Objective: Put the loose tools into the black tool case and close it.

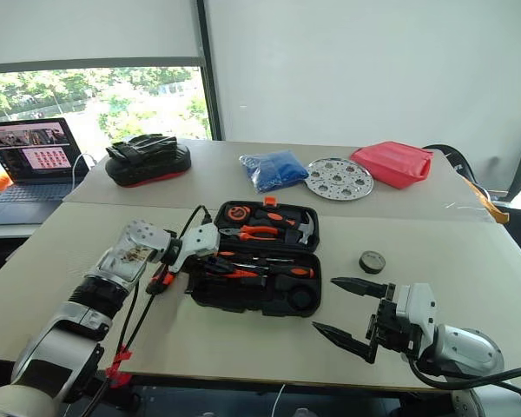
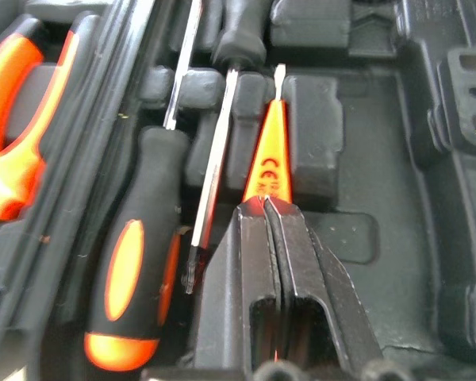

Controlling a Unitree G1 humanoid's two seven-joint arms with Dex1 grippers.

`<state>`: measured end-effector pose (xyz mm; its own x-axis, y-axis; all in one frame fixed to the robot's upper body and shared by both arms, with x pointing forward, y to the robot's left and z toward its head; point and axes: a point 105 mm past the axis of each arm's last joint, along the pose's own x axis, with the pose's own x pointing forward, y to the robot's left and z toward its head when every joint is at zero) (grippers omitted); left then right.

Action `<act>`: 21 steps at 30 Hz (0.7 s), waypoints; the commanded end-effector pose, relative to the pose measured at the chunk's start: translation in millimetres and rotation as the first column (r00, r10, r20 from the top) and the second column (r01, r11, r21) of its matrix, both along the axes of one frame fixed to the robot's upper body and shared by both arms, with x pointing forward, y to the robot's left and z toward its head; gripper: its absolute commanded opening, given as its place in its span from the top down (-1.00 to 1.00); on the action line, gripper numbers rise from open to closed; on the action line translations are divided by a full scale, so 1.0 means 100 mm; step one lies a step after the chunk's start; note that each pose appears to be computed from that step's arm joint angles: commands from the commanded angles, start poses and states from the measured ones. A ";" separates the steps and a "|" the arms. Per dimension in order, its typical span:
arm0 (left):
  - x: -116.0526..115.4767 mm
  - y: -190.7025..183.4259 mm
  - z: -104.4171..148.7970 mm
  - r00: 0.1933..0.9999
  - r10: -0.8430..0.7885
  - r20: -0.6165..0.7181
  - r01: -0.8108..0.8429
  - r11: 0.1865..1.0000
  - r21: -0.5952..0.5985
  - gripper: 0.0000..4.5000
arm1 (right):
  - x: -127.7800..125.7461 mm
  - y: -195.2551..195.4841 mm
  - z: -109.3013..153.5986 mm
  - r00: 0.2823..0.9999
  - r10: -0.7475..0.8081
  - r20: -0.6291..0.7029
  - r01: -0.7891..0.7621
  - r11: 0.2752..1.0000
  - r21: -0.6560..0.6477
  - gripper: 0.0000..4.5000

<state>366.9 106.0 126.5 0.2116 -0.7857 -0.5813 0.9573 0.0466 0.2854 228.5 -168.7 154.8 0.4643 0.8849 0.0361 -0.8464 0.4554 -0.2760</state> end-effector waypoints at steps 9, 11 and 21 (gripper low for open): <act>-0.15 0.21 0.19 0.997 0.057 0.050 -0.043 0.968 -0.246 0.97 | -0.01 -0.05 0.16 0.997 -0.024 0.071 0.022 0.999 0.024 -1.00; -0.21 0.37 0.32 0.991 0.110 0.075 -0.080 0.941 -0.328 0.86 | -0.01 -0.08 0.19 0.997 -0.039 0.074 0.036 0.998 0.045 -1.00; -1.06 1.78 0.35 0.769 0.629 0.109 -0.493 0.693 -0.526 -0.64 | -0.03 -0.07 0.05 0.998 -0.017 0.055 0.015 0.999 0.047 -1.00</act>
<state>268.9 264.1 133.1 0.6957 -0.6988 -0.1663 0.7153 0.6528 0.2494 227.2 -176.5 155.1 0.4842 0.8705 0.0878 -0.8299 0.4887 -0.2690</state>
